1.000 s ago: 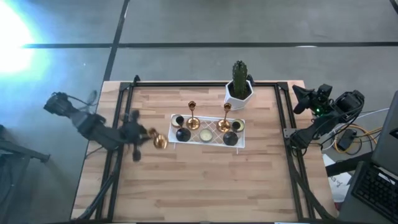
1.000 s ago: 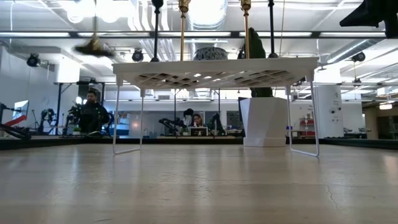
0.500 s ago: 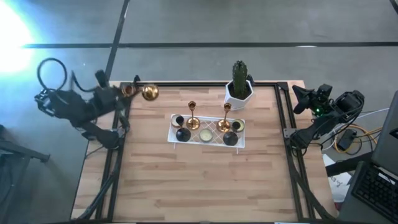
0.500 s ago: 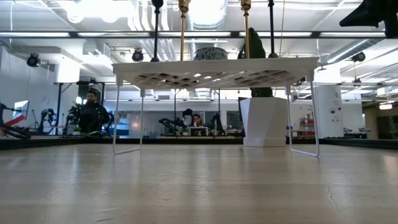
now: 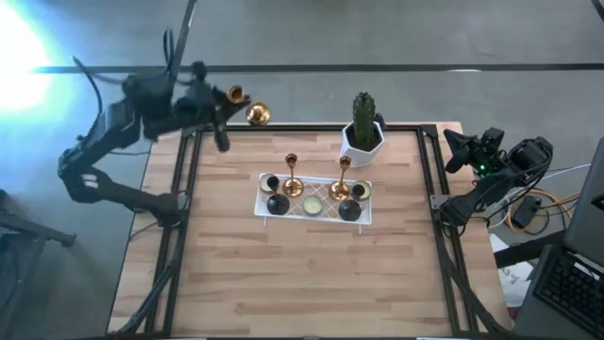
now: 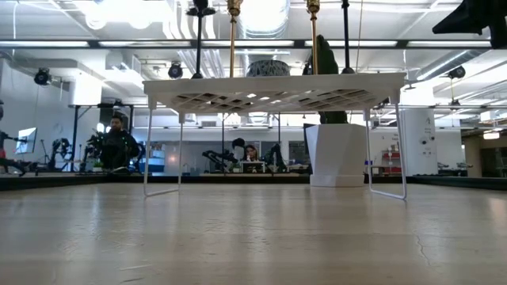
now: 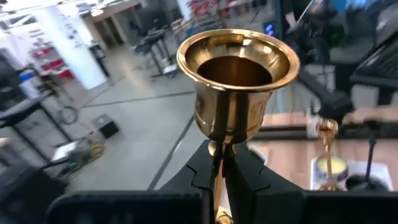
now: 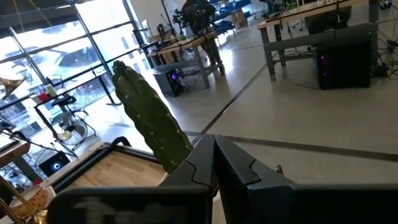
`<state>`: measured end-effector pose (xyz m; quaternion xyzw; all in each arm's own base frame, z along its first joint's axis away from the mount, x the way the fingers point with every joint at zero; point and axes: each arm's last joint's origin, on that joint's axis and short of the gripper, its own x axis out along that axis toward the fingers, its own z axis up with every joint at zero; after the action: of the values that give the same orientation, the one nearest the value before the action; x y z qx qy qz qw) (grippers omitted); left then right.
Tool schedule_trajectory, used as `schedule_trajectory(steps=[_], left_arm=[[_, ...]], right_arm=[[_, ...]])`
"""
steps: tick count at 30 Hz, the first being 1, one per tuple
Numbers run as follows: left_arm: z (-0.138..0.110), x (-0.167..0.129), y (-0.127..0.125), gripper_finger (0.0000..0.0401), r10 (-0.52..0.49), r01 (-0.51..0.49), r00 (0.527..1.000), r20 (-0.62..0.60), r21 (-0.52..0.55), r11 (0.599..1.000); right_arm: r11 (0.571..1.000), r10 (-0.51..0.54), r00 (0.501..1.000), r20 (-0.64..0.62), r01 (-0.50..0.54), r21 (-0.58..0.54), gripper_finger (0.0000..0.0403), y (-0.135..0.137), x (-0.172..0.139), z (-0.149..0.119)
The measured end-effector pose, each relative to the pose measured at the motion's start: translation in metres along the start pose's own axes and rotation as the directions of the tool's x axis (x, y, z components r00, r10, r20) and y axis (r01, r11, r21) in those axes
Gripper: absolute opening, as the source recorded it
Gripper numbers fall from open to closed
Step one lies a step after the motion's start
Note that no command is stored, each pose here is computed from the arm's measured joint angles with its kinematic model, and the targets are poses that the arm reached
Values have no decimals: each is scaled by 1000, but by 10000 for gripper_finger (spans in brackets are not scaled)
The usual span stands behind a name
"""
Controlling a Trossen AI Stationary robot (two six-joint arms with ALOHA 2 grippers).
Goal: Pick & Place candle stick holders
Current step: Put the gold candle holder on the shelf
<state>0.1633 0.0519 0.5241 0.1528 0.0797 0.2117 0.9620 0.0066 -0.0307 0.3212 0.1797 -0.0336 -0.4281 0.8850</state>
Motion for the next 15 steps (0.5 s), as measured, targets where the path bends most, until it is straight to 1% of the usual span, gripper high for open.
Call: schedule_trajectory(steps=[3, 5, 11, 15], left_arm=[[7, 13, 18, 20, -36, 37, 999, 39, -31, 999], [10, 26, 25, 20, -50, 52, 998, 41, -44, 998], [18, 73, 26, 20, -116, 118, 993, 27, -93, 989], [26, 92, 27, 20, -145, 148, 989, 38, -128, 981]], right_arm=[[1000, 0, 1000, 0, 0, 1, 8, 0, 0, 0], [1000, 0, 1000, 0, 0, 0, 8, 0, 0, 0], [1000, 0, 1000, 0, 0, 1, 8, 0, 0, 0], [1000, 0, 1000, 0, 0, 1, 8, 0, 0, 0]])
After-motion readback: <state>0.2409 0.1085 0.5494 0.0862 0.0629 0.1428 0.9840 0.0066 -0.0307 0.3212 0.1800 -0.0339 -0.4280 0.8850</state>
